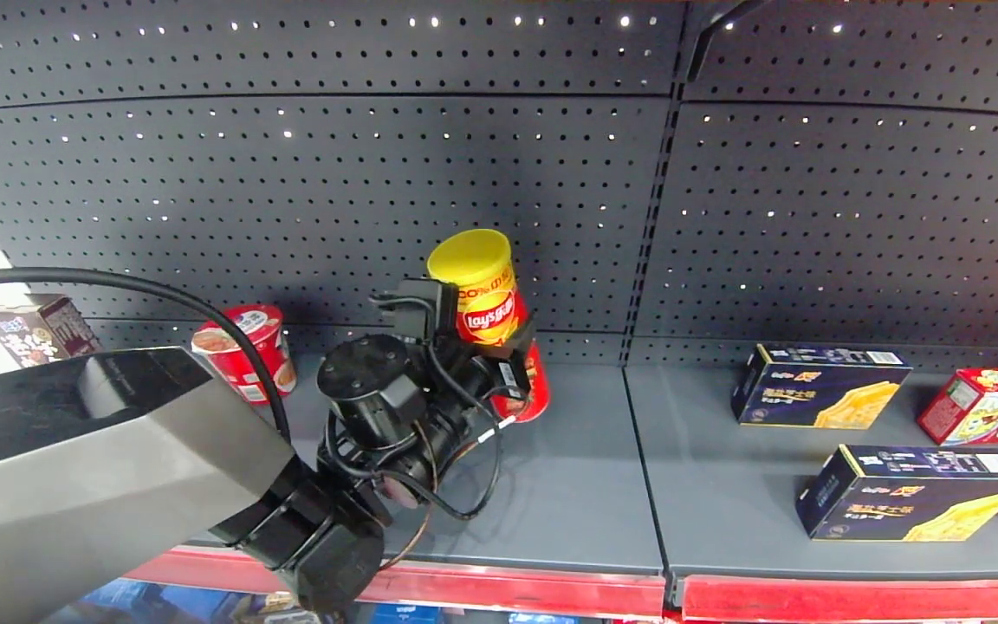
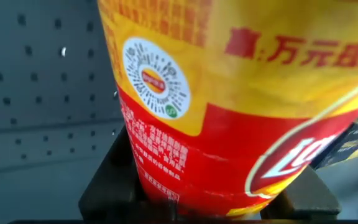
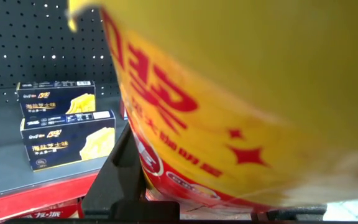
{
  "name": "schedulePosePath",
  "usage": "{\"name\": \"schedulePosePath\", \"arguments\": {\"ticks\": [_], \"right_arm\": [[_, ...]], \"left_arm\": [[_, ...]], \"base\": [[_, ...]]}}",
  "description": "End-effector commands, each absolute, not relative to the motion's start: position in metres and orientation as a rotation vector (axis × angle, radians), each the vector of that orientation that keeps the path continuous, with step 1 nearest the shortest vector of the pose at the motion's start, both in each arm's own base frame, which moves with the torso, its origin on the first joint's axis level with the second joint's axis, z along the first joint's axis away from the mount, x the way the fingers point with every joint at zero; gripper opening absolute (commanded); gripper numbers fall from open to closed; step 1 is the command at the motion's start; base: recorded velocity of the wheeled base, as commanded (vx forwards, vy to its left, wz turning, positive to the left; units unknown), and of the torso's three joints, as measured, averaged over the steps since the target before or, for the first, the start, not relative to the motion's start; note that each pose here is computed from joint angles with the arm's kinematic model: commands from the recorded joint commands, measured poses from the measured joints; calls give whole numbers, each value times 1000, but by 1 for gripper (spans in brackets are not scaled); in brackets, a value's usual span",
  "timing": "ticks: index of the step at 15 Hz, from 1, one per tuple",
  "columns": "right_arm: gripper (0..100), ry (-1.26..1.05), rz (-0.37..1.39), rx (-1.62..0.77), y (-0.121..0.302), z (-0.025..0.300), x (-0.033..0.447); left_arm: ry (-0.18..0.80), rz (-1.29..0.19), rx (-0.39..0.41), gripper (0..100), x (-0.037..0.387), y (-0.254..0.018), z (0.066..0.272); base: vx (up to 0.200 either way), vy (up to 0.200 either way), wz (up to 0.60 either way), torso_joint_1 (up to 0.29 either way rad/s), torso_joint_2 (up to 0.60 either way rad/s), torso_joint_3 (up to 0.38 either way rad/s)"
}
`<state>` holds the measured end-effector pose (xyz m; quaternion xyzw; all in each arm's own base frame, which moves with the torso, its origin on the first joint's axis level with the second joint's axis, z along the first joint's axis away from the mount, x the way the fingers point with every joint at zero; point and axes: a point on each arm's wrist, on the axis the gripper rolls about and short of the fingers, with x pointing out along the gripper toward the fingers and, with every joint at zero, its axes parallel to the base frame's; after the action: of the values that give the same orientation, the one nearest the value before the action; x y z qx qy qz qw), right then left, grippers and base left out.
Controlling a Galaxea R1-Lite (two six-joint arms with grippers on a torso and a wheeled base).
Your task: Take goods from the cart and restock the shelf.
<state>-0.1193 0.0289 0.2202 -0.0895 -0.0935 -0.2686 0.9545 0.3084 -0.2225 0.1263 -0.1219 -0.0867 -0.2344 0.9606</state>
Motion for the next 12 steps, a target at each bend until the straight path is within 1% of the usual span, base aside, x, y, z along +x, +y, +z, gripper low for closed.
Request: {"name": "schedulePosePath", "arguments": {"ticks": [1,3,7,9,12], "right_arm": [[0,-197,-544,-182,29,222,-121],[0,-208,-544,-176,30,223,-122],[0,-214,-546,-170,30,224,-123],[0,-215,-546,-170,30,225,-124],[0,-220,-546,-170,30,225,-125]], "left_arm": [[-181,-487,-218,0,291,-216,137],[-171,-492,-174,0,274,-207,142],[-144,-503,-160,0,243,-188,156],[-130,-510,-155,0,233,-184,156],[-118,-542,-158,0,220,-189,155]], "base": [[0,0,0,0,0,0],[0,0,0,0,0,0],[0,0,0,0,0,0],[0,0,0,0,0,0],[0,0,0,0,0,0]]}}
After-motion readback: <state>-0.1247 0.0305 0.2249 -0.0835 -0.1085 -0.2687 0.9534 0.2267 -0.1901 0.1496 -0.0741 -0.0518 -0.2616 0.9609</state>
